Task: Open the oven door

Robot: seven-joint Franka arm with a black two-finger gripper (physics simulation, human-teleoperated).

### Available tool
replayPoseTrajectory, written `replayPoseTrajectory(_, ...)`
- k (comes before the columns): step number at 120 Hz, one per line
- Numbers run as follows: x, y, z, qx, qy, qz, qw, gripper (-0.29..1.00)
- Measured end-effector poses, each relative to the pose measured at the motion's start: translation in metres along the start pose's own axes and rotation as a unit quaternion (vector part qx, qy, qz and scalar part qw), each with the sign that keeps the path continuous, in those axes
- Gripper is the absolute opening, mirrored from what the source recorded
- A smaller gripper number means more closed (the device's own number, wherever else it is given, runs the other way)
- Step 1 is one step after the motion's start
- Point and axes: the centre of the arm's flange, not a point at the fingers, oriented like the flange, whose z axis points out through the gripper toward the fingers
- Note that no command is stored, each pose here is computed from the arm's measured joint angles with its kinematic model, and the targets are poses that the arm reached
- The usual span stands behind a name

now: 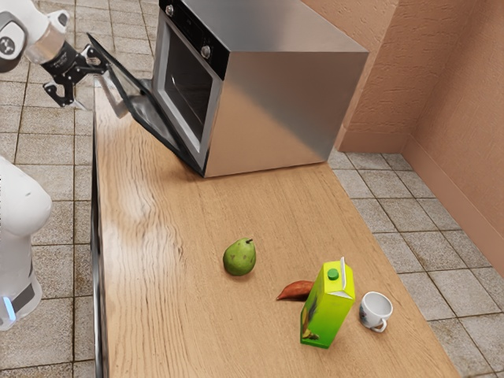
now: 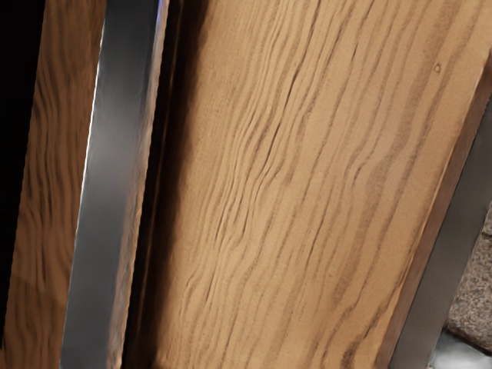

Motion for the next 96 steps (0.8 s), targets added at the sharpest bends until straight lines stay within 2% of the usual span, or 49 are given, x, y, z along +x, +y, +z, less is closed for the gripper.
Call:
replayPoseTrajectory(16,-0.003,-0.020,-0.038,-0.006,0.023,-0.012,1.000,0.68)
replayPoseTrajectory(22,-0.015,-0.008,-0.051,0.003,0.033,0.010,0.999,0.69)
replayPoseTrajectory(34,-0.060,0.040,-0.065,0.024,0.014,0.081,0.996,0.69)
replayPoseTrajectory(39,-0.116,0.076,-0.087,0.027,0.014,0.151,0.988,0.69)
replayPoseTrajectory(48,-0.281,0.132,-0.151,0.020,0.021,0.298,0.954,0.70)
replayPoseTrajectory(52,-0.352,0.149,-0.169,0.026,0.010,0.344,0.939,0.70)
replayPoseTrajectory(63,-0.491,0.173,-0.156,0.084,-0.042,0.404,0.910,0.70)
replayPoseTrajectory(70,-0.536,0.176,-0.137,0.124,-0.065,0.406,0.903,0.70)
replayPoseTrajectory(77,-0.536,0.203,-0.086,0.182,-0.074,0.377,0.905,0.70)
replayPoseTrajectory(82,-0.520,0.227,-0.040,0.231,-0.087,0.341,0.907,0.70)
replayPoseTrajectory(87,-0.505,0.244,0.005,0.271,-0.082,0.299,0.911,0.70)
replayPoseTrajectory(96,-0.482,0.254,0.055,0.317,-0.059,0.235,0.917,0.70)
